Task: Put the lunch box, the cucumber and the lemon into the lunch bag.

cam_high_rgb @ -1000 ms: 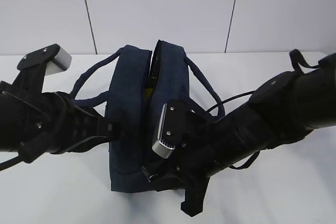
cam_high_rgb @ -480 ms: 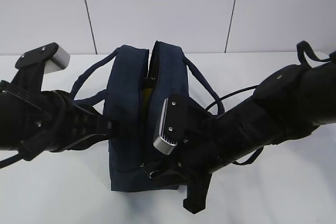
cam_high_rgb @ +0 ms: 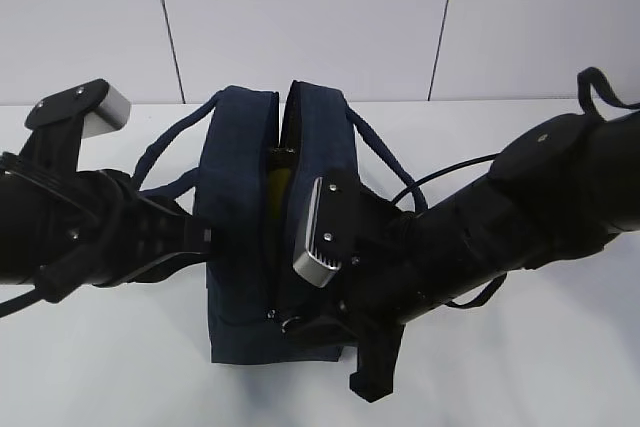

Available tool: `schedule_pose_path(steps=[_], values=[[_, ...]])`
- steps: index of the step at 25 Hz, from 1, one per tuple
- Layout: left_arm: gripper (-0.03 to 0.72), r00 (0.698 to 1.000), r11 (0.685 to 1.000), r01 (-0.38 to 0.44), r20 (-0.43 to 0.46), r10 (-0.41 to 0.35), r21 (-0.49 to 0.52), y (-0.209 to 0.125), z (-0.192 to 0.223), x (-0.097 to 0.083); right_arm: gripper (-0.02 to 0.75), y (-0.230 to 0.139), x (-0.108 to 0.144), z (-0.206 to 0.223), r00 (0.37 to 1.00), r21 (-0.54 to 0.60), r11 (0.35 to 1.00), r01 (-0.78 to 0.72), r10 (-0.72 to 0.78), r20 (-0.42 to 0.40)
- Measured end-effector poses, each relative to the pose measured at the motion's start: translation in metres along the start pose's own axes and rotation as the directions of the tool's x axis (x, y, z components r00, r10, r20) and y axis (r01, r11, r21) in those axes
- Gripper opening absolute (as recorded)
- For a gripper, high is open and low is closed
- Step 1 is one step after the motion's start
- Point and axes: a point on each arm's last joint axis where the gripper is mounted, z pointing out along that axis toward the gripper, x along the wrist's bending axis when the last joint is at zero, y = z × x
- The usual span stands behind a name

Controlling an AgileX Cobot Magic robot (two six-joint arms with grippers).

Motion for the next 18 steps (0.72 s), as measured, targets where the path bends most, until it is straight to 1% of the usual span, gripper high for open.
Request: schedule_pose_path(steps=[12, 18], values=[[0.006, 1.0, 1.0, 0.002, -0.02, -0.002, -0.018, 0.0017, 0.0, 0.0018, -0.013, 0.0027, 0.0016, -0.0026, 1.0, -0.011, 1.0, 0.002, -0.002, -0.007], [0.006, 1.0, 1.0, 0.002, -0.028, -0.003, -0.026, 0.0023, -0.0001, 0.0026, -0.013, 0.0095, 0.0033, -0.0104, 1.0, -0.031, 0.999, 0.019, -0.019, 0.01]])
